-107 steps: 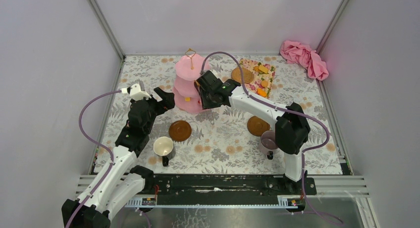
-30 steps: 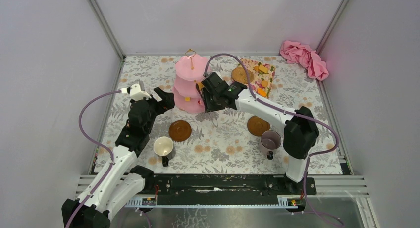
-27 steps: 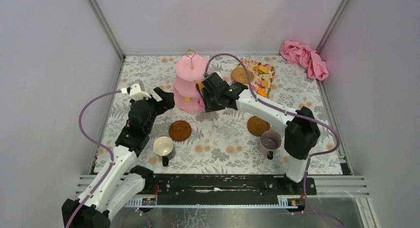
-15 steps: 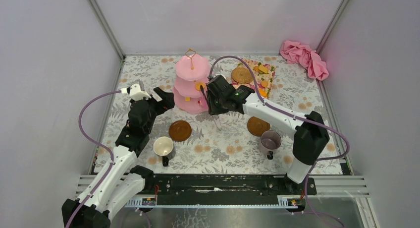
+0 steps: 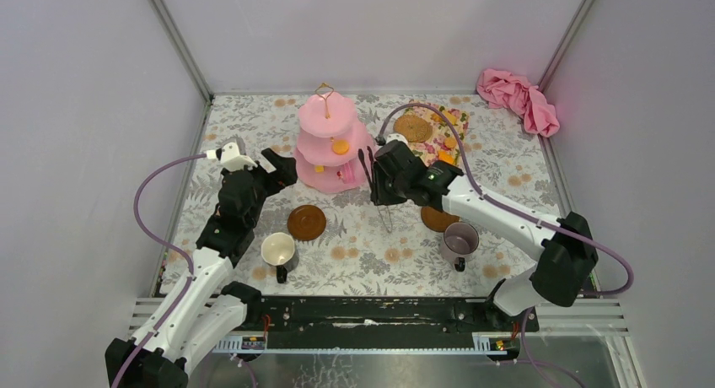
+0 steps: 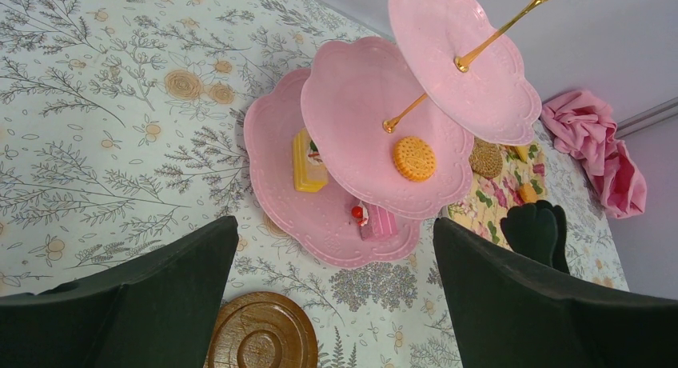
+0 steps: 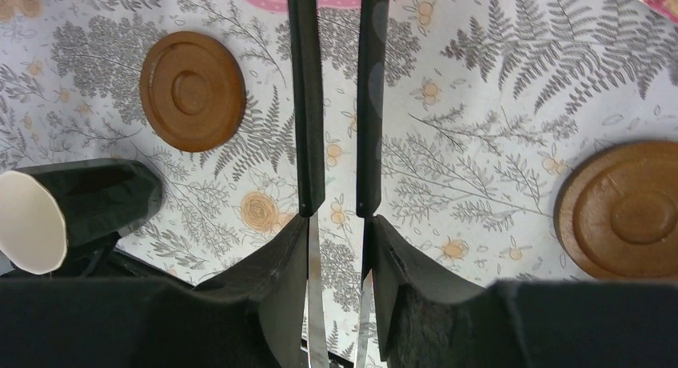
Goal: Serve the afternoon tea
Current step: Place the desert on the desert table, then pick up the desert from the tray.
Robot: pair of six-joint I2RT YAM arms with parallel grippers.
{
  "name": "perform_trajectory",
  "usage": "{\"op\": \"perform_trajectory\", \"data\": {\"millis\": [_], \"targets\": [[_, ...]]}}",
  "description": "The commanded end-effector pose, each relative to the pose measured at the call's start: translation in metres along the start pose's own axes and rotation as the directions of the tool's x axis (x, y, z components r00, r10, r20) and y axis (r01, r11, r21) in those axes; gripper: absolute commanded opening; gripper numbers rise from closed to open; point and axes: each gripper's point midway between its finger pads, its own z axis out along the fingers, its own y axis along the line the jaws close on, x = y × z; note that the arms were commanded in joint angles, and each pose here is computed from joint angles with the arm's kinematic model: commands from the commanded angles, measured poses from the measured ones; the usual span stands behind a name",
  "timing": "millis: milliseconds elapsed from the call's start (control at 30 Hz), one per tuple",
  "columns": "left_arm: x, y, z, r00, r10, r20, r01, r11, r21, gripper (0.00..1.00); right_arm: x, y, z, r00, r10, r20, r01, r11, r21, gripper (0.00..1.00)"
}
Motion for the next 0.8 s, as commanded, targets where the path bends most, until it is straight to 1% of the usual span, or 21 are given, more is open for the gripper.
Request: {"op": "perform_trajectory", "data": {"millis": [0,167,333,467,667,767], "targets": [[-0.021,-0.01,-0.002,0.997,-0.023,0.07,0.021,0.999,0.033,1.0,-0.011,-0.006,-0.019,0.994,0.042,0.096,-0.044,0.999,0.018,0.37],[-0.02,-0.011,-0.003,0.997,-0.024,0.069,0.021,0.999,0.037,1.0,-0.007,-0.028,-0.024,0.991,0.056,0.121,-0.068,0.993,0.095,0.36],[-0.023,-0.013,-0.004,0.997,-0.032,0.074,0.028,0.998,0.048,1.0,-0.006,-0.052,-0.02,0.993,0.08,0.092,-0.094,0.983,0.161,0.36],[-0.023,-0.015,-0.005,0.996,-0.042,0.073,0.037,0.997,0.061,1.0,-0.008,-0.08,-0.009,0.988,0.144,0.057,-0.152,0.97,0.188,0.35],[-0.027,-0.017,-0.007,0.995,-0.045,0.084,0.04,0.997,0.07,1.0,-0.014,-0.115,0.009,0.98,0.199,0.002,-0.192,0.944,0.27,0.35],[-0.027,-0.017,-0.008,0.995,-0.049,0.087,0.043,0.996,0.073,1.0,-0.016,-0.13,0.018,0.969,0.246,-0.013,-0.232,0.931,0.283,0.35]]}}
